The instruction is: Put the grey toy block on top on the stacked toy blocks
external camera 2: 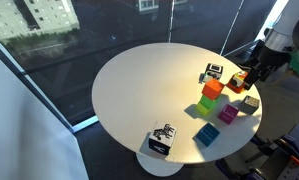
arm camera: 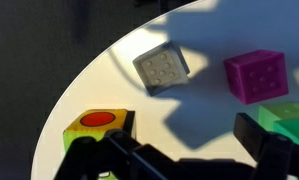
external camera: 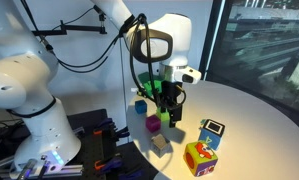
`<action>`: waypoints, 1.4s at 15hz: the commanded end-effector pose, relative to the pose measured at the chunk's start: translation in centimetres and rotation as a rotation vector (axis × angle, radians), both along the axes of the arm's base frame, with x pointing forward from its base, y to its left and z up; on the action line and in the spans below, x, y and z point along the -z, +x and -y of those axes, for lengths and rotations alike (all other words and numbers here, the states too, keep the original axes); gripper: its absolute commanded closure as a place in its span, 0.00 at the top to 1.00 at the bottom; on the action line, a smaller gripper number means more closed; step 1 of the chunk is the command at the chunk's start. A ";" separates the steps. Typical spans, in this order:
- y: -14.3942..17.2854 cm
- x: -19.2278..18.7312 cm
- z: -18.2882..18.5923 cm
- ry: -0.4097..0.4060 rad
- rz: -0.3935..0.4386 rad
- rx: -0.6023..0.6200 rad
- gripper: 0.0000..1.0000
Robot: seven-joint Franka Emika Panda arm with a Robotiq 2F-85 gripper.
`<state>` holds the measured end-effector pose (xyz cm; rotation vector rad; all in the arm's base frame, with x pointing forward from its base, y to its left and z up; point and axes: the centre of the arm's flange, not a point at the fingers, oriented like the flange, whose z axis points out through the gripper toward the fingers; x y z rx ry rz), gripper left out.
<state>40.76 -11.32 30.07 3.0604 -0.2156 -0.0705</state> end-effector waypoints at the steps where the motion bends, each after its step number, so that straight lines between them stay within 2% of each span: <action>1: 0.0 0.0 0.0 0.000 0.000 0.000 1.00; 11: 0.0 3.9 0.7 -0.005 -0.047 -0.042 1.00; 21: 0.2 7.7 1.2 -0.020 -0.043 -0.080 1.00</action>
